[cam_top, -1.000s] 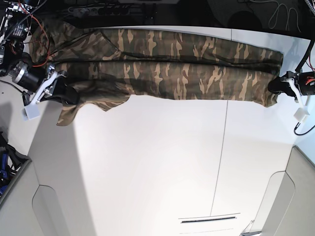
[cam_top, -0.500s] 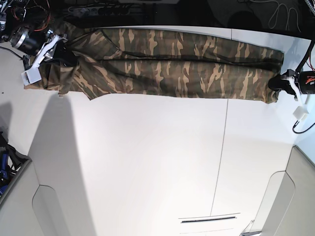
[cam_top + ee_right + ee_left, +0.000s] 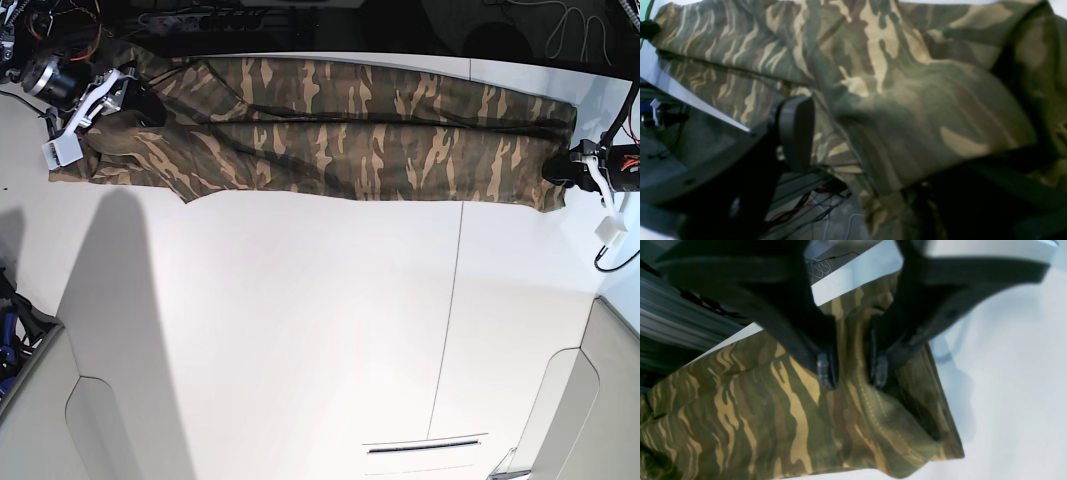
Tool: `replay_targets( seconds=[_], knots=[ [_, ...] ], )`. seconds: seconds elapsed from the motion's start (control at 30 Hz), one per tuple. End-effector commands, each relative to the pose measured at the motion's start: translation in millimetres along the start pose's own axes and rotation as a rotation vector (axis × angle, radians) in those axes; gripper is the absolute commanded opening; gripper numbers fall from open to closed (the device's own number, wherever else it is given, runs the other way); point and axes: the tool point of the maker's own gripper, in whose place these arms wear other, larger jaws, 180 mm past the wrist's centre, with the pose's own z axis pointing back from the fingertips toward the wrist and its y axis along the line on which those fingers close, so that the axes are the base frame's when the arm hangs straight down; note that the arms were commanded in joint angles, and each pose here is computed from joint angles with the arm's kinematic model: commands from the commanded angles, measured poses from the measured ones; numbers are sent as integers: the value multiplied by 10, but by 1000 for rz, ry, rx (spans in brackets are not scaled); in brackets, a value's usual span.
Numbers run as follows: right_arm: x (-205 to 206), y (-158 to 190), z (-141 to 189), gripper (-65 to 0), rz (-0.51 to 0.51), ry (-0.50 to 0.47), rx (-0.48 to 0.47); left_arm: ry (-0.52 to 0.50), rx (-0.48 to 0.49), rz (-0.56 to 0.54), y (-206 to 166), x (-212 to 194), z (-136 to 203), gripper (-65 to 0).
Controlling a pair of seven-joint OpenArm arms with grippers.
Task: Fold the T-shirt properly
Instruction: 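Regrasp the folded strip's ends with both grippers and straighten it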
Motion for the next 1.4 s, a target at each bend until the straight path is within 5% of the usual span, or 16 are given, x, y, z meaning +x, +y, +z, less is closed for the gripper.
replay_targets(
  seconds=[0.0,0.1,0.4,0.47,0.57,0.8,1.1,1.23,1.37],
  knots=[
    [149,-14,74,-265,20,-54,-9,-44,15,-34,26,177,132,-401],
    [232,-101,187,-265,23,-89,-52,-44,14,-34,25,177,131,-316],
    [645,-281,776,-272,71,-269,-232,-48,15,-34,27,184,131,-315],
    [699,-271,850,-383,82,-293,-245,-52,24,-37,42,191,132,-315],
    [713,-238,843,-650,81,-301,-230,-52,55,-49,98,192,135,-315],
    [471,-245,524,-650,38,-202,-175,-44,72,-56,129,180,135,-315],
    [-90,-651,46,-650,-161,-118,-161,-27,115,-60,226,133,136,-314],
    [-207,-781,-115,-650,-230,-88,-153,-27,116,-54,240,123,134,-237],
    [-148,-866,-219,-650,-265,-100,-144,-30,117,-50,249,122,135,-235]
  ],
)
